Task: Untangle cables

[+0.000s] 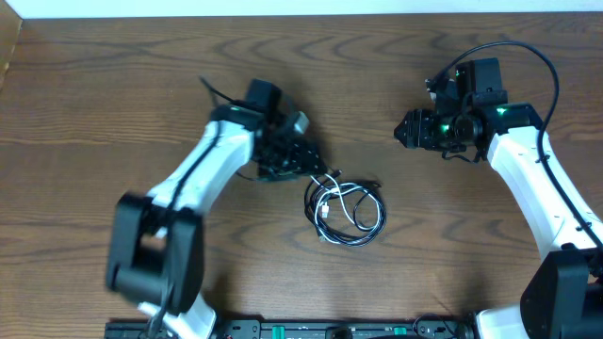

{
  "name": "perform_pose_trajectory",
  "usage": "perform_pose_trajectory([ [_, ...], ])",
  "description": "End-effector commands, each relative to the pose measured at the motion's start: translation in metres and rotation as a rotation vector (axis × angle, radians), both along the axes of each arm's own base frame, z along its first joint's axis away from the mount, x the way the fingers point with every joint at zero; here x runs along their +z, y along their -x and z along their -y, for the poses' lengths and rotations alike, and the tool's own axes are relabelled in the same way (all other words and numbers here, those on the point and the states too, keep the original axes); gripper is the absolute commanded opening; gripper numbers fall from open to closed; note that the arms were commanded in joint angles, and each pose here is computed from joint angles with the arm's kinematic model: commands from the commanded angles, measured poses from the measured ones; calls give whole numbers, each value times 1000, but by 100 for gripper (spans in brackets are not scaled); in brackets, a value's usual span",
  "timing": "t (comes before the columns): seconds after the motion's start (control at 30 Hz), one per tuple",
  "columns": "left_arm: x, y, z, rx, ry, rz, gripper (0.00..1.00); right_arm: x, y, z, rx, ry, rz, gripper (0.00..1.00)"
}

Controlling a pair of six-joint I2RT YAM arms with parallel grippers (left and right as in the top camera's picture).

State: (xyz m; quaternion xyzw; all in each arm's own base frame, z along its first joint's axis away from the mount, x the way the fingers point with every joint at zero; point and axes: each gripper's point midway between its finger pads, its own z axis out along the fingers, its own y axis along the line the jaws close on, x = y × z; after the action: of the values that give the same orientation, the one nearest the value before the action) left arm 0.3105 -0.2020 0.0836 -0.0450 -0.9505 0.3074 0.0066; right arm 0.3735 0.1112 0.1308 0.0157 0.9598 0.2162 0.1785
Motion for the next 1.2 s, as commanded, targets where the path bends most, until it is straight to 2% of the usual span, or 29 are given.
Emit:
perform_pose_trajectory([
  [0.0, 45, -10, -39, 91, -186, 166, 77, -2, -1, -2, -2, 0, -9, 63],
  [0.13, 40, 18, -44, 113, -240, 82, 78, -2, -1, -1, -2, 0, -9, 64],
  [0.27, 7, 42, -47, 163, -333, -8, 78, -2, -1, -2, -2, 0, -10, 64],
  [0.43, -33, 60, -31, 251, -327, -58, 76, -2, -1, -2, 11, 5, -4, 66],
  [0.47, -39, 63, -26, 267, -320, -59, 72, -3, 0, -2, 11, 5, -5, 66],
  [0.57, -52, 67, -16, 305, -305, -54, 47, -3, 1, -1, 11, 6, -12, 66],
  [0.77, -66, 64, -11, 386, -327, -27, 45, -5, 3, -1, 21, 10, -13, 66],
  [1.07, -91, 73, -1, 371, -364, -77, 44, -6, 3, -1, 24, 12, -15, 68],
  [1.13, -99, 76, 1, 362, -370, -96, 35, -6, 3, -1, 27, 13, -15, 68],
  [1.17, -100, 76, 1, 360, -369, -100, 27, -6, 4, -1, 26, 13, -16, 67],
])
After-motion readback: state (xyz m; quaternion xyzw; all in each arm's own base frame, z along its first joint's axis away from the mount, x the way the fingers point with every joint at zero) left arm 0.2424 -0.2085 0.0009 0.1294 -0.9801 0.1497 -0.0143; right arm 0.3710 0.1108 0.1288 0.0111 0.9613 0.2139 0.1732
